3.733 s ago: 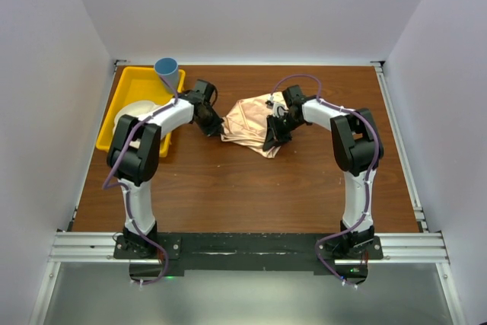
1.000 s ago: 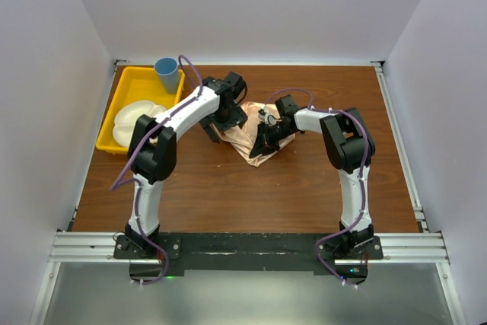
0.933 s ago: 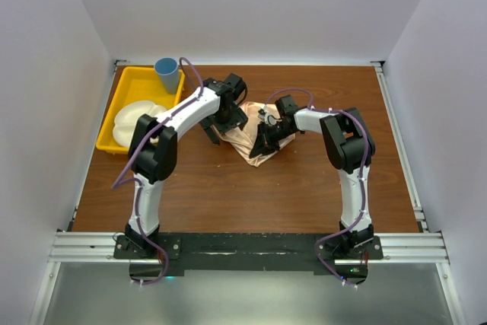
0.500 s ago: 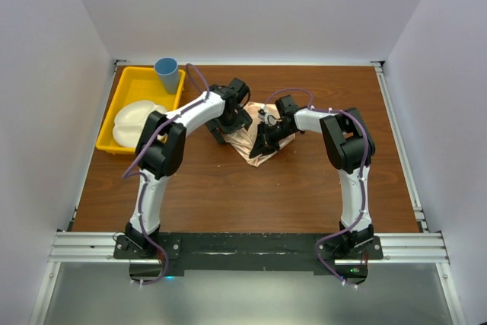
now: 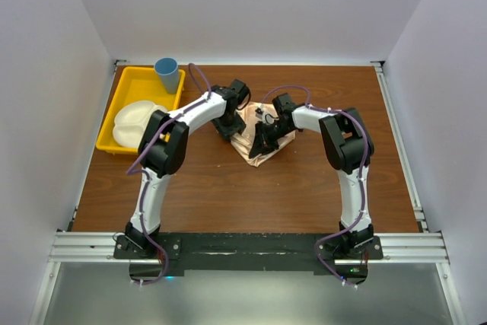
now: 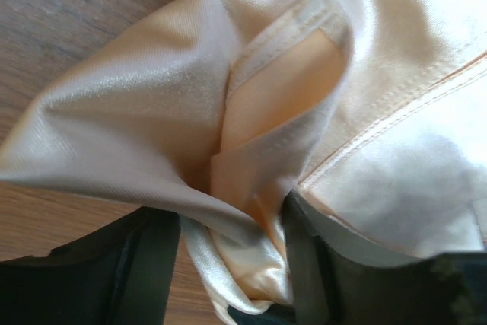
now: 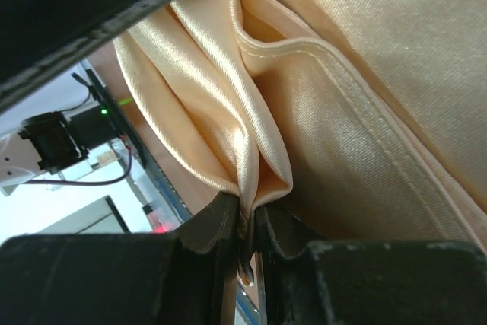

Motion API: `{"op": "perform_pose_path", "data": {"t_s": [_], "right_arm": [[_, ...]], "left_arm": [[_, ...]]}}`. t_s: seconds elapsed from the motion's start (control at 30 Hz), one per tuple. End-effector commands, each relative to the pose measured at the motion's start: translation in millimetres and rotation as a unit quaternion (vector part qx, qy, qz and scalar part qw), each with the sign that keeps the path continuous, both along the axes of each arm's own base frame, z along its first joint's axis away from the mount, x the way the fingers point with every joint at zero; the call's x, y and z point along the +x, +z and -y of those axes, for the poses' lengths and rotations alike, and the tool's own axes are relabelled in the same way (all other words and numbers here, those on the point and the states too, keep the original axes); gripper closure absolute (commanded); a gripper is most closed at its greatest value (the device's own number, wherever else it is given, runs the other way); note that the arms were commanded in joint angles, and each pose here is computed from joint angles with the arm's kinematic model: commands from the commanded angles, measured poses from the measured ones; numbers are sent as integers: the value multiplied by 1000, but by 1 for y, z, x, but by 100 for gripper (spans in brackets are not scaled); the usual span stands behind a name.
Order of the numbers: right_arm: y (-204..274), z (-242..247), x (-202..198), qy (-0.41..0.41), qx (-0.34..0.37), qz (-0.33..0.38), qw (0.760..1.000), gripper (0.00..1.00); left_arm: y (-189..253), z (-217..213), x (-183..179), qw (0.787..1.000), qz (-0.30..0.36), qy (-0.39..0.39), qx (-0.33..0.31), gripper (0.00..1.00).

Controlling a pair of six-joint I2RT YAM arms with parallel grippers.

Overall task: Fold the napkin, place the utensils inside, and roll it up
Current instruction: Roll the napkin with the utensil

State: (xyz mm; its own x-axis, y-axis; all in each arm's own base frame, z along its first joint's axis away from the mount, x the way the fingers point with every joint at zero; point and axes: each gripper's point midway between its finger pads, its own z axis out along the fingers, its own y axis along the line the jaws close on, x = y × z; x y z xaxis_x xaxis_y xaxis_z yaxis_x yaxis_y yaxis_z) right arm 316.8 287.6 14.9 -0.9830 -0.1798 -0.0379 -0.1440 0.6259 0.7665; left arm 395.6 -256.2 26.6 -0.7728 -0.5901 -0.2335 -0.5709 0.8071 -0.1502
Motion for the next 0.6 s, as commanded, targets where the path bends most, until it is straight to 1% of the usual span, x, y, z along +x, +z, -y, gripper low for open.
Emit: {"op": "perform_pose_path", "data": {"t_s": [0.0,0.03,0.07,0.13,0.17,0.23,0.27,0.3,0.33,0.37,0.43,0.47,0.57], "right_arm": [[-54,38,15,11,-134,61,989,82],[-53,37,15,13,-133,64,989,81],[-52,38,16,13,-134,67,989,80],[-50,37,16,16,-131,71,989,77],[-49,37,16,16,-128,73,989,75],[-45,34,17,19,-121,80,989,68],[-43,33,18,21,-117,85,989,61],[-40,31,18,24,-112,89,989,58],[-34,28,19,28,-107,99,989,55],[-30,26,19,29,-103,106,989,49],[-22,21,19,36,-96,121,987,44],[-13,18,21,36,-92,135,986,39],[1,17,26,37,-95,164,981,32]], "left_arm": [[19,-10,9,999,37,-21,6,55],[19,-10,8,999,38,-29,8,59],[22,-10,7,999,38,-34,3,68],[22,-8,4,998,36,-46,-1,75],[23,-5,2,998,35,-51,-12,84],[21,-1,-1,998,30,-59,-23,92],[22,3,-3,997,24,-62,-33,98],[21,4,-5,997,19,-64,-38,100],[21,6,-6,997,15,-64,-42,100],[22,9,-8,996,9,-67,-51,100],[21,9,-14,997,-12,-59,-53,100],[20,9,-18,997,-24,-55,-53,100],[16,8,-23,996,-52,-49,-47,100]]}}
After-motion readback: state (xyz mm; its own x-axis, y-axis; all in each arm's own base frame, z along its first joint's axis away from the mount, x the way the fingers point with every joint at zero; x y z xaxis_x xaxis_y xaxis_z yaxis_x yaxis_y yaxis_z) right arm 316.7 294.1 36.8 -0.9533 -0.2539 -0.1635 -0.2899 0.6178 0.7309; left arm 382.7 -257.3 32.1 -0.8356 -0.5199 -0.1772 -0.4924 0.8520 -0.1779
